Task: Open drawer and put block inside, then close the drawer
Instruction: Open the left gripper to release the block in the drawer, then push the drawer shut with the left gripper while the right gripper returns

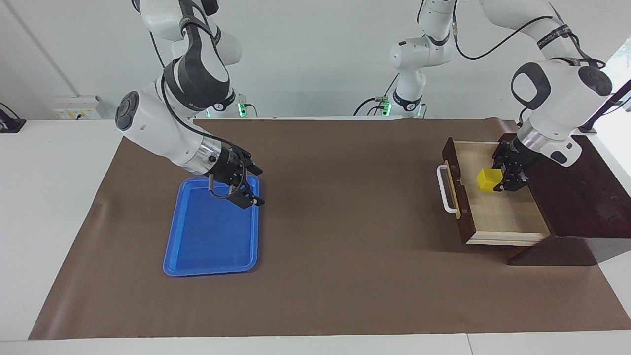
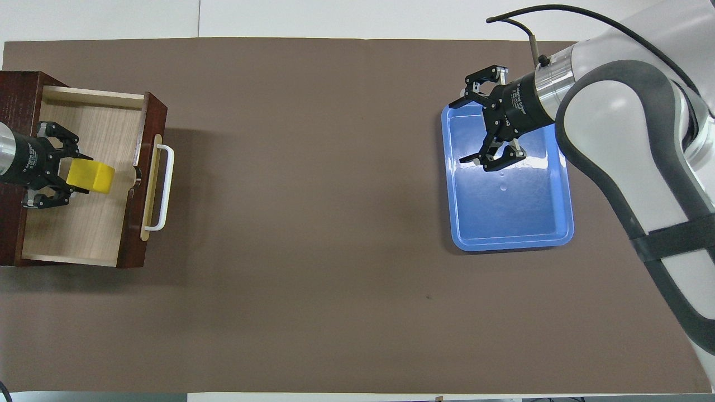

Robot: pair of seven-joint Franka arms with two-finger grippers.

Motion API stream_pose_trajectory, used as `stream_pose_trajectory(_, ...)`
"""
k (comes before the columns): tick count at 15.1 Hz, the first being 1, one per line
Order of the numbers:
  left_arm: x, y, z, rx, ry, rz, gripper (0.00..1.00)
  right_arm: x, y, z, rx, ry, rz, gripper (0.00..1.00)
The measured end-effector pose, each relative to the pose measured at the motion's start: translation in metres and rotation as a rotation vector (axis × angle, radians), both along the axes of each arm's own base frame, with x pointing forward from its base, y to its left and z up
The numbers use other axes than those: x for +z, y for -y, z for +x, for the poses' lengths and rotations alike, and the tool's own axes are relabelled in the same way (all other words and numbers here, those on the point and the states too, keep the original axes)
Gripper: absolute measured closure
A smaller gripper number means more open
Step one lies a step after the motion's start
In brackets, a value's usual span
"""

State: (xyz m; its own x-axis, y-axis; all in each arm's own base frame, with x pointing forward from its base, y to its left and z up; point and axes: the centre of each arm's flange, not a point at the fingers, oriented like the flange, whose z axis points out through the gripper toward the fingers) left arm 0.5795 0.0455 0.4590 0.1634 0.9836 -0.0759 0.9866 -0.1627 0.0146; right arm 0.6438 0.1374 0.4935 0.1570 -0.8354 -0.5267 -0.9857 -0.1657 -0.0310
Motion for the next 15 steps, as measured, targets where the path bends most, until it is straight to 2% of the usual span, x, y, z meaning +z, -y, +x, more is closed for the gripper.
stream_pose_trajectory(2, -0.011, -0.001, -0.008, -0.002, -0.014, -0.001, 0.43, 0.001, 0.016, -0.003, 0.089, 0.028, -0.038, 0.00)
stream_pose_trajectory(4, -0.022, -0.002, -0.016, -0.007, -0.002, 0.003, 0.43, 0.005, 0.037, -0.007, 0.205, 0.059, -0.084, 0.00)
stream_pose_trajectory(6, -0.024, -0.002, -0.019, -0.012, 0.010, 0.005, 0.27, 0.014, 0.060, -0.012, 0.354, 0.099, -0.136, 0.00)
stream_pose_trajectory(9, 0.010, 0.009, -0.013, -0.023, 0.027, 0.003, 0.00, 0.034, 0.093, -0.022, 0.597, 0.179, -0.208, 0.00)
stream_pose_trajectory(12, 0.044, 0.081, -0.007, -0.048, 0.021, 0.016, 0.00, 0.060, 0.119, -0.035, 0.846, 0.257, -0.283, 0.00)
stream_pose_trajectory(15, 0.023, 0.166, -0.019, -0.094, -0.015, 0.090, 0.00, 0.094, 0.139, -0.054, 1.089, 0.335, -0.352, 0.00)
